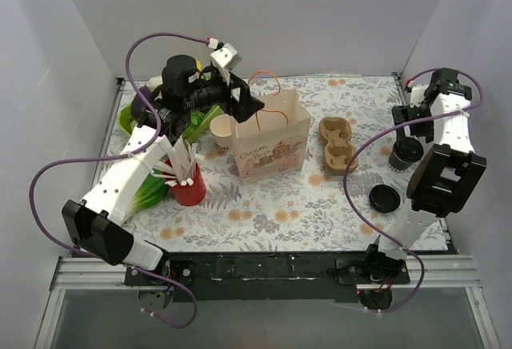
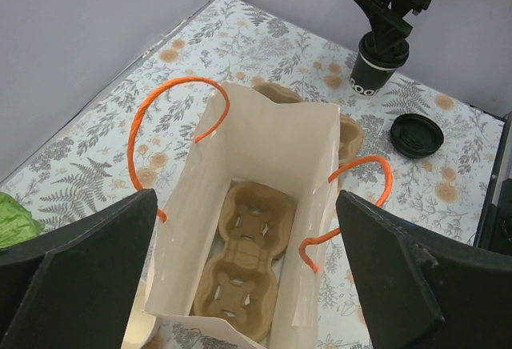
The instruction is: Pack the takeout coffee
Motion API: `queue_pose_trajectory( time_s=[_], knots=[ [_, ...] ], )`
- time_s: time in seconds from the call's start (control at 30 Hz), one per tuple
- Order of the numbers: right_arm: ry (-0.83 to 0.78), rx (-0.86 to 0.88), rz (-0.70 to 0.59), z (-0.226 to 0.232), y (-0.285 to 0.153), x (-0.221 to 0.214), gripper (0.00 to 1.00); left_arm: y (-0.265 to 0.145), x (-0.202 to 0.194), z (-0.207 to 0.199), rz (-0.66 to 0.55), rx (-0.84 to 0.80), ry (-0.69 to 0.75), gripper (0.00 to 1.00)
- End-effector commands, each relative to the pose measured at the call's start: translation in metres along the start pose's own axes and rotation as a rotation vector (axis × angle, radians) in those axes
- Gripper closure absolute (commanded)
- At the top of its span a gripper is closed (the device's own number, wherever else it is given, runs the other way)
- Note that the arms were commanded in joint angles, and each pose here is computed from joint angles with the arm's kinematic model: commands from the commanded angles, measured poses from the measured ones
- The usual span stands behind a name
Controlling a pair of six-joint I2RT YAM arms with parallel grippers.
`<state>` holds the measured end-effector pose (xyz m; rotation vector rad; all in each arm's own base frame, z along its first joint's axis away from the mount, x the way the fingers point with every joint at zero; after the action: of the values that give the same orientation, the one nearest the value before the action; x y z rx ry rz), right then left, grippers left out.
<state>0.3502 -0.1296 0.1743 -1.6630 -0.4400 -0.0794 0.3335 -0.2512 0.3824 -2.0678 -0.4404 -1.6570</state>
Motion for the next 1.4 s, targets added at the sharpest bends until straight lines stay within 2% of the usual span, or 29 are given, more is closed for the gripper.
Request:
queue_pose_trajectory(
  time_s=[0.0, 0.3, 0.5, 0.63, 0.77, 0.93, 1.0, 1.13, 1.23, 1.37],
  knots=[
    [0.033, -0.005, -0.031, -0.013, -0.002, 0.007, 0.04, -0.001, 0.006, -0.001, -0.002, -0.008, 0.022, 0.04],
    [0.062, 0.077, -0.014, -0.007, 0.009, -0.003, 0.05, 0.0, 0.004, -0.001, 0.004, -0.012, 0.02, 0.03],
    [0.056, 0.089, -0.021, -0.004, 0.007, -0.003, 0.17, -0.001, 0.002, -0.002, 0.007, -0.011, 0.02, 0.04],
    [0.048, 0.081, -0.045, -0.003, -0.006, -0.003, 0.25, -0.001, 0.001, -0.001, 0.009, -0.008, 0.023, 0.04],
    [0.036, 0.086, -0.077, 0.003, -0.028, -0.005, 0.27, 0.0, 0.002, 0.0, 0.009, -0.004, 0.025, 0.04],
    [-0.052, 0.174, -0.173, 0.027, -0.066, -0.008, 0.34, 0.004, -0.001, 0.005, 0.017, 0.007, 0.024, 0.03],
    [-0.109, 0.222, -0.173, 0.04, -0.071, -0.017, 0.35, 0.007, -0.004, 0.008, 0.026, 0.007, 0.018, 0.03],
    [-0.299, 0.367, -0.285, 0.084, -0.096, -0.021, 0.37, 0.011, -0.003, 0.011, 0.032, 0.014, 0.014, 0.03],
    [-0.52, 0.45, -0.337, 0.126, -0.107, -0.027, 0.36, 0.013, -0.007, 0.014, 0.047, 0.022, 0.017, 0.03],
    [-0.9, 0.543, -0.399, 0.193, -0.112, -0.04, 0.34, 0.013, -0.011, 0.019, 0.065, 0.046, 0.035, 0.03]
  ],
)
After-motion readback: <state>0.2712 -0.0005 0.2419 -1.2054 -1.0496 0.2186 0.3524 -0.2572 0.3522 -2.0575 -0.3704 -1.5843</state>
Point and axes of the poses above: each gripper's point midway between its finger pads, its own y axis out along the fingers, its own z axis along the line the jaws close on, x = y × z, the point moved 3 cm from there along -y, back along the fingers, and after that the axes turned 7 degrees about -y, right-handed, at the moved point
